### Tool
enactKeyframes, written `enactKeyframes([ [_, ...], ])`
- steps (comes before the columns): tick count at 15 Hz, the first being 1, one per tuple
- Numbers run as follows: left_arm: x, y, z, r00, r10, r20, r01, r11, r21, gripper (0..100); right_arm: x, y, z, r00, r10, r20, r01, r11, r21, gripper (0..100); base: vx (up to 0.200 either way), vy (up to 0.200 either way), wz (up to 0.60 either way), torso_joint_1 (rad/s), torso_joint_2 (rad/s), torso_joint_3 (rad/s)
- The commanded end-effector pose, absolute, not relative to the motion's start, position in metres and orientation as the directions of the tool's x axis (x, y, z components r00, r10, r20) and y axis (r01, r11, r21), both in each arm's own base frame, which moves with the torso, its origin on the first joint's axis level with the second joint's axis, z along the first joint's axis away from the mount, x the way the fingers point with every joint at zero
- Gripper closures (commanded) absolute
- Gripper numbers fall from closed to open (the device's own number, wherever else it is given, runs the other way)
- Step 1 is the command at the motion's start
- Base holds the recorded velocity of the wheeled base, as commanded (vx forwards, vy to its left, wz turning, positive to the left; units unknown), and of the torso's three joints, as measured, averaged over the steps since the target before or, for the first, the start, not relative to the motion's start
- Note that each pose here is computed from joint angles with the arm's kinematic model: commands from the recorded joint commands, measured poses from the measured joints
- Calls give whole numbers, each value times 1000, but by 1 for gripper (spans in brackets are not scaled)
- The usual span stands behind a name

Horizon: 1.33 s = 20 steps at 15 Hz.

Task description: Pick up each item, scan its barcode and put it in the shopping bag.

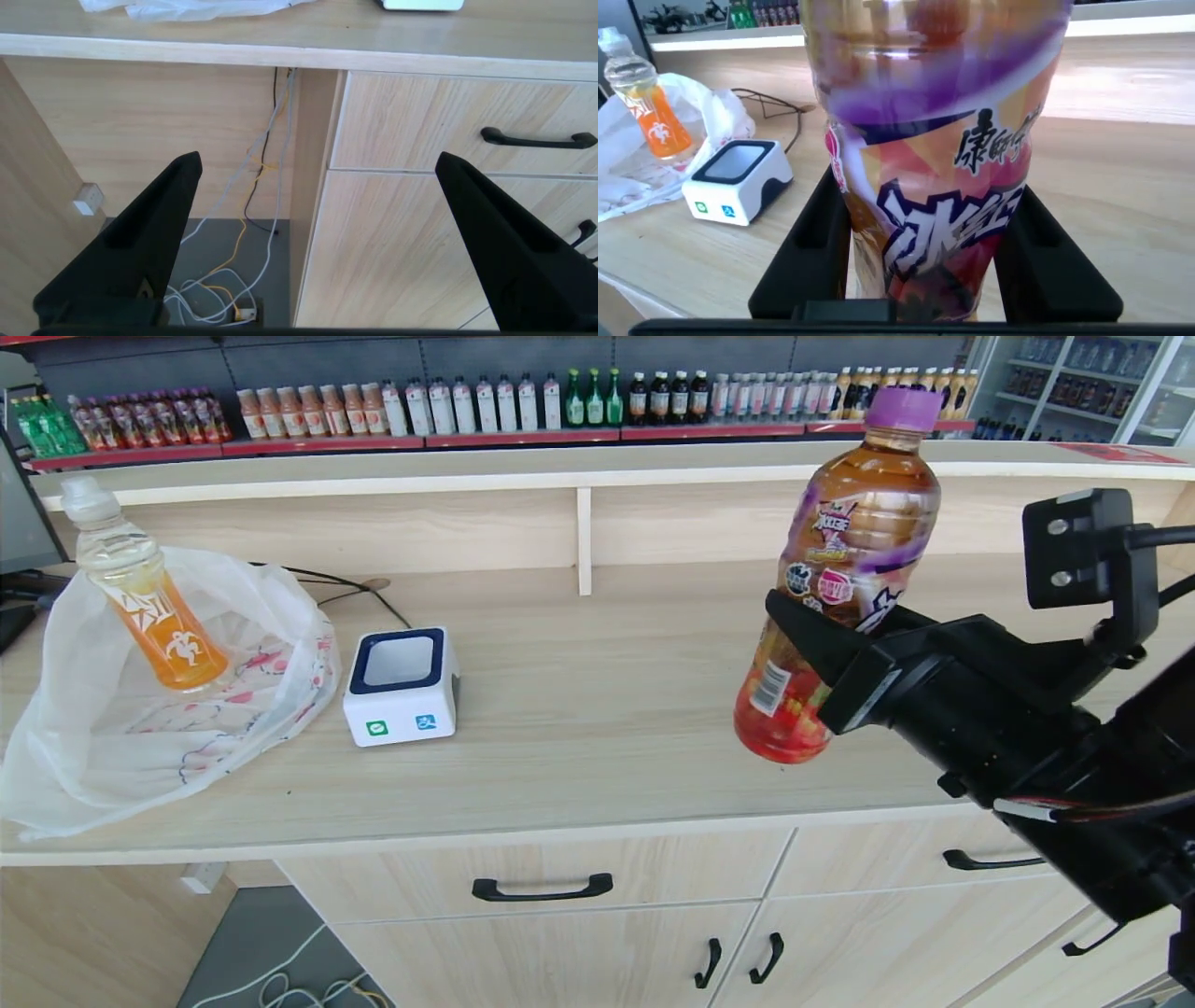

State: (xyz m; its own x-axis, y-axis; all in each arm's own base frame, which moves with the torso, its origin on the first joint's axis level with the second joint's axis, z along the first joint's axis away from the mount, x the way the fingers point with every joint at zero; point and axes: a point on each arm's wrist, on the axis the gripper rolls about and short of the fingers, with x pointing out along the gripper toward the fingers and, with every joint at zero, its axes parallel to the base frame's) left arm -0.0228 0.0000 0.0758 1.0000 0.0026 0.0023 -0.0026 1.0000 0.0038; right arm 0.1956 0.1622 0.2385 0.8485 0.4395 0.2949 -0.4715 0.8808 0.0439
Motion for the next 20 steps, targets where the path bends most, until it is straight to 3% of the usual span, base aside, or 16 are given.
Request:
enactKeyframes([
  [1,-23,0,76,1000,3,3,-3,1000,5,0,194,164,237,836,463,293,-501,863,66,100,0,0,0,0,0,0],
  [5,-23,0,76,1000,3,3,-3,1000,5,0,190,171,239,755,581,304,-637,759,132,100,0,0,0,0,0,0],
  [12,-23,0,76,1000,3,3,-3,1000,3,0,189,177,244,529,749,400,-848,480,223,100,0,0,0,0,0,0],
  [20,-23,0,76,1000,3,3,-3,1000,5,0,200,189,263,354,822,446,-930,262,257,100,0,0,0,0,0,0],
])
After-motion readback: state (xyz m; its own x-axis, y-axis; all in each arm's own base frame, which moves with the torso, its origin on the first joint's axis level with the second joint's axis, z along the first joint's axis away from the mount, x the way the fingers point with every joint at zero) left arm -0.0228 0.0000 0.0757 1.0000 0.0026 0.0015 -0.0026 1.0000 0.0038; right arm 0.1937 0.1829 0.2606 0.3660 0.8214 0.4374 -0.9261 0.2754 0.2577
